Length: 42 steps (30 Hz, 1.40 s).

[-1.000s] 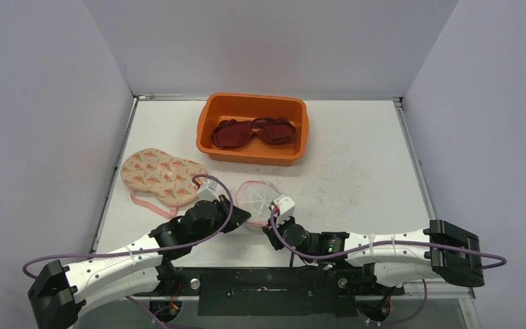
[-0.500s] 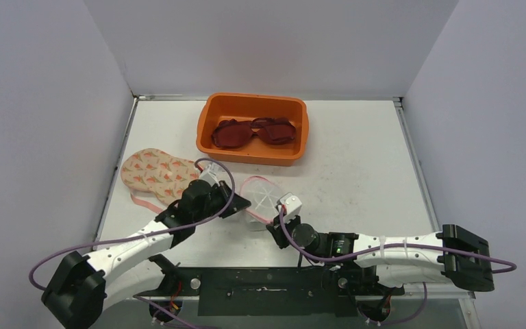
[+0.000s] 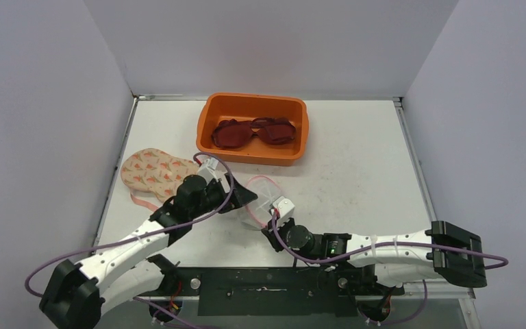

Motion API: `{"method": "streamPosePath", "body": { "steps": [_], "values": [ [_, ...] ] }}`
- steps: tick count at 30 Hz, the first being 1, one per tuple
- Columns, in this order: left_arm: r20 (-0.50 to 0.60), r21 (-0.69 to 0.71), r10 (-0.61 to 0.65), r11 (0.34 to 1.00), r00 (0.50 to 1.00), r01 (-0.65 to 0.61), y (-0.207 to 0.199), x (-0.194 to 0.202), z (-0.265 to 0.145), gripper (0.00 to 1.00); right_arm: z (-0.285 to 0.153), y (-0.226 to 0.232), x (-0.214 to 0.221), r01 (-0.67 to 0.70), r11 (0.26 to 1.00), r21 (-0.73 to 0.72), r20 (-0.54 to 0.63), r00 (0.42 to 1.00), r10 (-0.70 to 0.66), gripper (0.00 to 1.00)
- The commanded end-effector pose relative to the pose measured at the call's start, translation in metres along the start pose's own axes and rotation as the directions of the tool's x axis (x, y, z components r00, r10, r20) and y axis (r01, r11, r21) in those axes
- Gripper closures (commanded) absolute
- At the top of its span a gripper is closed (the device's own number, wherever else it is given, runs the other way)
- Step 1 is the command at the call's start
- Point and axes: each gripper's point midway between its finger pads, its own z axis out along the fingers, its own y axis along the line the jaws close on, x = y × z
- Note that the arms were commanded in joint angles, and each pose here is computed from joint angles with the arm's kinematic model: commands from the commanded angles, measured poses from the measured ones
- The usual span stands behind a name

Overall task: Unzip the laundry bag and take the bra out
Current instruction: Unzip the laundry bag at the center of the board.

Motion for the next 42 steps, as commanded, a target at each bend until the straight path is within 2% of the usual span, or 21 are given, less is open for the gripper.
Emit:
{"method": "streamPosePath", "body": {
  "steps": [1,3,6,13,21,29,37,42],
  "values": [
    [0.060,-0.077,-0.013,0.997,0.998,0.017,0.015,0.003,-0.035,0.16,0.004,0.023,-0.033,-0.025,0.997,-0.066,0.079,0.996,0.031,0.95],
    [0.078,-0.095,-0.038,0.994,0.996,0.046,0.019,0.010,-0.051,0.11,0.006,0.028,-0.034,-0.024,0.997,-0.080,0.077,0.997,0.031,0.95],
    [0.074,-0.120,-0.073,0.989,0.995,0.082,0.025,0.026,-0.064,0.08,0.010,0.032,-0.036,-0.018,0.996,-0.090,0.075,0.997,0.025,0.95],
    [0.100,-0.035,-0.125,0.991,0.987,0.129,-0.001,0.039,-0.065,0.10,0.016,0.044,-0.038,-0.014,0.992,-0.125,0.073,0.997,0.024,0.95],
    [0.129,-0.017,-0.140,0.989,0.982,0.144,-0.008,0.034,-0.044,0.40,0.017,0.056,-0.038,-0.018,0.982,-0.187,0.071,0.997,0.032,0.95],
    [0.114,-0.051,-0.133,0.989,0.985,0.139,-0.001,0.040,-0.031,0.48,0.015,0.059,-0.040,-0.021,0.978,-0.206,0.080,0.996,0.038,0.95],
    [0.147,-0.043,-0.128,0.990,0.981,0.136,0.000,0.034,-0.031,0.98,0.014,0.046,-0.036,-0.016,0.990,-0.140,0.062,0.998,0.025,0.95],
    [0.147,-0.073,-0.100,0.991,0.984,0.112,0.006,0.034,-0.034,1.00,0.010,0.017,-0.023,-0.008,1.000,-0.011,0.022,1.000,0.009,0.95]
  ]
}}
